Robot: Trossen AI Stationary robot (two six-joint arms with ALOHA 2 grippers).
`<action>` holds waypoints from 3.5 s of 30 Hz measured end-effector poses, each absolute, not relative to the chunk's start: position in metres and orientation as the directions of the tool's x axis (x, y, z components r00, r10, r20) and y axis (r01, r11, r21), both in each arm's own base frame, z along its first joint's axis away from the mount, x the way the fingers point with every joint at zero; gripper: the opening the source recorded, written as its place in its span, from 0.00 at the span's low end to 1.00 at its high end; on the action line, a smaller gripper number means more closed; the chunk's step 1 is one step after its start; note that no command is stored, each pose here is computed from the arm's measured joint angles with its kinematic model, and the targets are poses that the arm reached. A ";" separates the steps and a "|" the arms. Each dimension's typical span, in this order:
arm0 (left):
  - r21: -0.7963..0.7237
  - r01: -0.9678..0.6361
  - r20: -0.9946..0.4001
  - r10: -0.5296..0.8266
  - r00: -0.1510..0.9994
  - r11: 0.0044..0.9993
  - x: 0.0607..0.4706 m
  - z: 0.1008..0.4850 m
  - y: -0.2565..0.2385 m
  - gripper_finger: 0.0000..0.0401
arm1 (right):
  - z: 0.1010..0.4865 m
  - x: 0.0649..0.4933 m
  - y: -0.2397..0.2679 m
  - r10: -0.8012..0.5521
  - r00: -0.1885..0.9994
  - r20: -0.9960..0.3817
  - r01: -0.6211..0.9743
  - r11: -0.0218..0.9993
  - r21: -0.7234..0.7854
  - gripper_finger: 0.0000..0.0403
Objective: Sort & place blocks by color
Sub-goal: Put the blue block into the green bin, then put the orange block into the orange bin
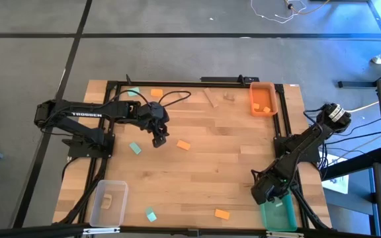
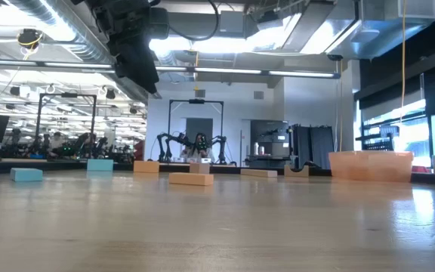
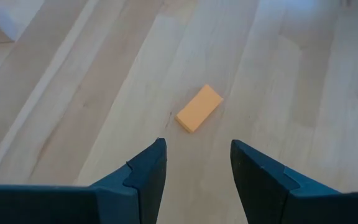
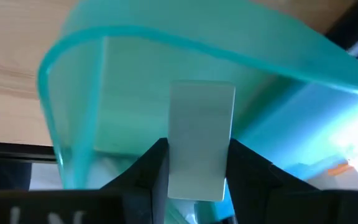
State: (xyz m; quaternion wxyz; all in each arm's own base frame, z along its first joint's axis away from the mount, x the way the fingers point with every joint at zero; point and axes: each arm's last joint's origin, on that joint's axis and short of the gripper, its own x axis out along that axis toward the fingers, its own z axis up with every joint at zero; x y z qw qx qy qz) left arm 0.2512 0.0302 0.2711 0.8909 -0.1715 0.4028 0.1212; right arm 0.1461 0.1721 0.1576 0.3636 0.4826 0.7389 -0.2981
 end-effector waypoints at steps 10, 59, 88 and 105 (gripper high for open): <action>-0.223 -0.351 -0.760 0.064 0.647 0.909 0.251 0.271 0.030 0.42 | 0.154 0.145 0.172 0.511 -0.266 -0.817 0.930 0.359 -0.078 0.54; 0.124 0.274 -0.832 -0.051 0.552 0.954 0.332 0.162 0.027 0.42 | 0.276 0.190 0.163 0.155 0.320 -0.935 0.874 0.334 0.354 0.56; 0.140 0.287 -0.858 -0.028 0.513 0.948 0.343 0.130 0.029 0.42 | 0.276 0.190 0.164 0.157 0.320 -0.934 0.875 0.330 0.355 0.56; -0.054 0.226 -0.826 -0.171 0.537 0.972 0.351 0.151 0.046 0.30 | 0.278 0.194 0.158 -0.047 0.476 -0.878 0.723 0.589 0.360 0.56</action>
